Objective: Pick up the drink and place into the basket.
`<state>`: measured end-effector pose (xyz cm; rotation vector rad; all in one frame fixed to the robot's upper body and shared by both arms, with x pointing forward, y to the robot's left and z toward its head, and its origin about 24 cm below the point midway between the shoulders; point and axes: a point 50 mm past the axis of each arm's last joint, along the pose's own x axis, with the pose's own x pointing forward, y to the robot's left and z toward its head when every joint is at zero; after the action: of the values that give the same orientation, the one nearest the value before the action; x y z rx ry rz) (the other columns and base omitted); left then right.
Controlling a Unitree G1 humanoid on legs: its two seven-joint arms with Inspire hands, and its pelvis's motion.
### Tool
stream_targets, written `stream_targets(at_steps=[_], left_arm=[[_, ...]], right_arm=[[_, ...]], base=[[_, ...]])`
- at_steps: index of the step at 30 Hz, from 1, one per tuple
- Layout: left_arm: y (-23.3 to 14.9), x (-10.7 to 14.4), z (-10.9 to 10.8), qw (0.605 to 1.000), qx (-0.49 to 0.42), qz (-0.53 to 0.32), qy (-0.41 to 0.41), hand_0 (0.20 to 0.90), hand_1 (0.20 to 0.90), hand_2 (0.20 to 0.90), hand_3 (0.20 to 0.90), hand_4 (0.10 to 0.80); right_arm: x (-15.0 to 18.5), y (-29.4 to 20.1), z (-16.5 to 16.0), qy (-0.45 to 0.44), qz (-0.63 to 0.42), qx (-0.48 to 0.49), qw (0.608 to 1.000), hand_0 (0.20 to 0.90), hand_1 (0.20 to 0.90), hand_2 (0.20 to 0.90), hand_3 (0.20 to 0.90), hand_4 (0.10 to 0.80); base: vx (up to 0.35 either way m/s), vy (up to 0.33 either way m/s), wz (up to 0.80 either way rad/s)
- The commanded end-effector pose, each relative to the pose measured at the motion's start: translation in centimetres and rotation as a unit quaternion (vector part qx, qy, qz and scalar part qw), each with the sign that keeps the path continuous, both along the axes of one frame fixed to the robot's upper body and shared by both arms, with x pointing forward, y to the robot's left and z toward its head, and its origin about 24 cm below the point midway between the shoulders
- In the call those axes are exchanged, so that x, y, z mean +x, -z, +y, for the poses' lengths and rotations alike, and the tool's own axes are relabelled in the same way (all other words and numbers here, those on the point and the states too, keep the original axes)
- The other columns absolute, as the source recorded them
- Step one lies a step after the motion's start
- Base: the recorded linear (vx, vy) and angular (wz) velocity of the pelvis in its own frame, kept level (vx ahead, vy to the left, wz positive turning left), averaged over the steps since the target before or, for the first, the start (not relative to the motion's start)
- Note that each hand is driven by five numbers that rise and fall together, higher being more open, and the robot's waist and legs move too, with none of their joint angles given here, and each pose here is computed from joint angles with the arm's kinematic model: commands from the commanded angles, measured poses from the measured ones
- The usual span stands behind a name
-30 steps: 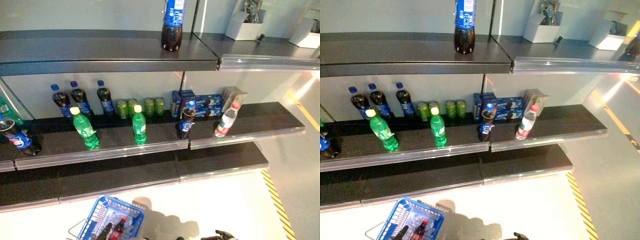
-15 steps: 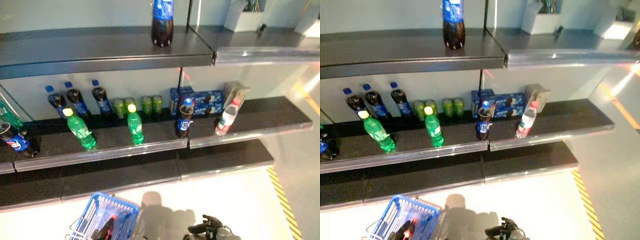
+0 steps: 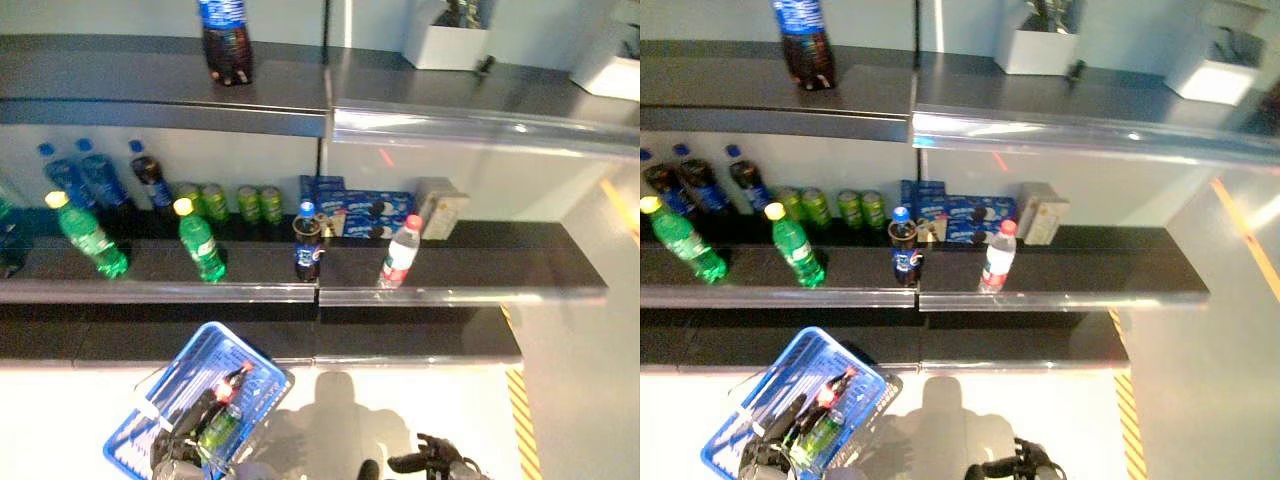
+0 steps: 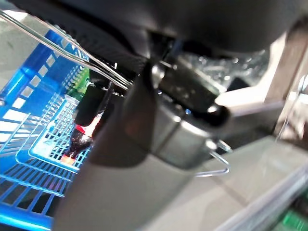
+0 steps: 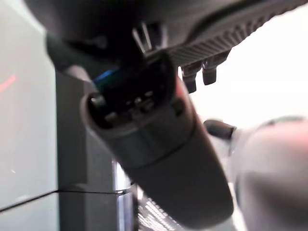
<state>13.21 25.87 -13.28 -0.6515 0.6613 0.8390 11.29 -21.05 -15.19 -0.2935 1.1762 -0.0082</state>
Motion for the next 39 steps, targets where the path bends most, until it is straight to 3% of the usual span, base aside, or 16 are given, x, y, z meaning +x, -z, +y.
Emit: stream_targets(at_steps=[1, 9, 14, 16, 22, 27, 30, 36, 39], left_arm=[[0.3, -0.7, -2.2, 0.999, -0.011, -0.027, 0.023, 0.300, 0.300, 0.300, 0.200, 0.100], [0.4, -1.2, -1.8, 1.000, -0.006, -0.016, 0.024, 0.300, 0.300, 0.300, 0.200, 0.100], [-0.4, -0.3, -1.2, 0.999, 0.004, -0.023, 0.034, 0.300, 0.300, 0.300, 0.200, 0.100], [-0.6, -0.4, -0.6, 0.999, 0.013, -0.021, 0.035, 0.300, 0.300, 0.300, 0.200, 0.100], [-0.8, -2.1, 0.9, 0.999, 0.032, -0.016, 0.010, 0.300, 0.300, 0.300, 0.200, 0.100], [-0.4, -3.1, 0.7, 1.000, 0.026, -0.014, -0.009, 0.300, 0.300, 0.300, 0.200, 0.100], [0.0, -3.7, -0.1, 1.000, 0.019, -0.009, -0.014, 0.300, 0.300, 0.300, 0.200, 0.100], [0.5, -4.3, -1.0, 1.000, 0.011, -0.003, 0.004, 0.300, 0.300, 0.300, 0.200, 0.100], [0.5, -4.2, -1.2, 1.000, 0.013, 0.001, 0.015, 0.300, 0.300, 0.300, 0.200, 0.100]], right_arm=[[3.1, -1.1, -0.3, -0.006, -0.056, 0.004, 0.998, 0.900, 0.900, 0.900, 0.900, 0.800], [4.4, -2.1, 1.7, -0.085, -0.101, 0.004, 0.991, 0.900, 0.900, 0.900, 0.900, 0.800], [7.4, -6.2, 4.1, -0.166, -0.208, 0.017, 0.964, 0.900, 0.900, 0.900, 0.900, 0.800], [8.5, -8.4, 4.5, -0.188, -0.261, 0.029, 0.946, 0.900, 0.900, 0.900, 0.900, 0.800], [11.7, -19.2, 4.2, -0.242, -0.508, 0.044, 0.826, 0.900, 0.900, 0.900, 0.900, 0.800], [11.9, -27.2, 1.7, -0.155, -0.689, 0.006, 0.708, 0.900, 0.900, 0.900, 0.900, 0.800], [11.4, -29.6, 0.1, -0.074, -0.748, -0.014, 0.659, 0.900, 0.900, 0.900, 0.900, 0.800], [10.8, -32.2, -1.4, 0.019, -0.804, -0.046, 0.592, 0.900, 0.900, 0.900, 0.900, 0.800], [11.2, -32.3, -1.8, 0.051, -0.806, -0.050, 0.588, 0.900, 0.900, 0.900, 0.900, 0.800]], base=[[0.079, 0.020, 0.47], [0.110, 0.047, 0.34], [0.084, 0.082, 0.03], [0.073, 0.083, 0.00], [0.057, 0.060, -0.08], [0.010, -0.004, -0.06], [0.022, -0.023, -0.18], [0.039, -0.027, -0.14], [0.073, -0.007, -0.01]])
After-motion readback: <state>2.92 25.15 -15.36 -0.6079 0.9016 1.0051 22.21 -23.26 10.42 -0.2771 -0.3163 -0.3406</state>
